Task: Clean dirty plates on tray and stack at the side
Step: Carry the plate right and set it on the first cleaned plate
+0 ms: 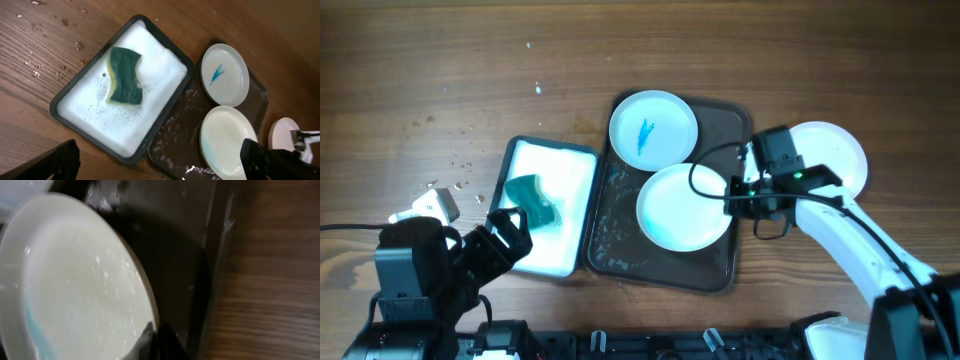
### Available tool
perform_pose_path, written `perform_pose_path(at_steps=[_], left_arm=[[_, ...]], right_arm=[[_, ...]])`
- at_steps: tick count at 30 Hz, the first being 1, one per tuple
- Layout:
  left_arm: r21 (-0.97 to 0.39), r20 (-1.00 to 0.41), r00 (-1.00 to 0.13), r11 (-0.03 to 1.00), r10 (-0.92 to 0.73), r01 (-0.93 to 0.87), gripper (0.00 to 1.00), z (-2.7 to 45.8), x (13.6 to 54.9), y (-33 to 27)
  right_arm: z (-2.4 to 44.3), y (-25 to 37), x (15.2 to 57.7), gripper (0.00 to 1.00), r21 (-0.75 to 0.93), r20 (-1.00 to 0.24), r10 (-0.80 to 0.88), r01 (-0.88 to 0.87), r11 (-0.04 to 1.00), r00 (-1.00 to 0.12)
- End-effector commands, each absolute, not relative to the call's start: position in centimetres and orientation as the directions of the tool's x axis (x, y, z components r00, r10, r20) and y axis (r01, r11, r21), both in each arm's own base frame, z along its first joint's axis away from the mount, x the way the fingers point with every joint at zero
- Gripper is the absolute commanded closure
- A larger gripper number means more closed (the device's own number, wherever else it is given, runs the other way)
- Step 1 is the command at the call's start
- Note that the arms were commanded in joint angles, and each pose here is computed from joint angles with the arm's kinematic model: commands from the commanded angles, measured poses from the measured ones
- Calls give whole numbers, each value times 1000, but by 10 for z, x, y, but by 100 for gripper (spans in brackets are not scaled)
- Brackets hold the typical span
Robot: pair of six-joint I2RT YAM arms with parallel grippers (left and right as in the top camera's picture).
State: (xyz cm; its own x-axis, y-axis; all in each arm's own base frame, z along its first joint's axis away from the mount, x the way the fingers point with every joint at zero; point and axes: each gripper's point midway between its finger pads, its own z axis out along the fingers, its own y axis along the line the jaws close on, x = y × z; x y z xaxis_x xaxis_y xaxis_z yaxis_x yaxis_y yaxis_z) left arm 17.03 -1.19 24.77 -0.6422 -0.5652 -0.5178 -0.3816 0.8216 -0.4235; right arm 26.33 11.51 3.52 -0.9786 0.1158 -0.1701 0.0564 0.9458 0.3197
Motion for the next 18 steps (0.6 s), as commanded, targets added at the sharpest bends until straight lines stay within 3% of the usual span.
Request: perform_pose_path(at_steps=[1,3,4,5,7,12,14,15,18], left_arm=[[-443,-517,-633,813,-577,-379,0,252,171,-13],[-446,-522,-628,812,-577,-375,0,254,173,-13],[-450,-529,-623,813,-576,-370,0,255,174,-13],[-451,-530,-622,813,-576,-369,0,256,175,-13],[-452,-531,-621,812,-577,-369,0,256,175,-13],[-569,-476,-685,787,-552,-239,0,266,179,-46],[-549,-480,-717,811,-505,-204,17,262,180,-50],[-522,-475,-734,827,-486,-209,30,254,181,-48],[-479,-384,-763,819,-520,-317,28,223,186,-40]], right_arm=[[26,119,271,96,328,-201,104,33,944,-974],[15,104,274,94,241,-206,111,60,969,-972],[14,103,273,84,238,-201,109,60,969,-974],[14,104,272,66,239,-198,101,52,970,-975],[21,105,271,50,244,-195,95,45,969,-976],[91,112,288,50,268,-342,23,-75,960,-940],[128,120,290,50,309,-425,8,-137,941,-905],[156,125,290,50,345,-487,17,-174,922,-873],[196,133,281,50,394,-580,33,-245,886,-814]])
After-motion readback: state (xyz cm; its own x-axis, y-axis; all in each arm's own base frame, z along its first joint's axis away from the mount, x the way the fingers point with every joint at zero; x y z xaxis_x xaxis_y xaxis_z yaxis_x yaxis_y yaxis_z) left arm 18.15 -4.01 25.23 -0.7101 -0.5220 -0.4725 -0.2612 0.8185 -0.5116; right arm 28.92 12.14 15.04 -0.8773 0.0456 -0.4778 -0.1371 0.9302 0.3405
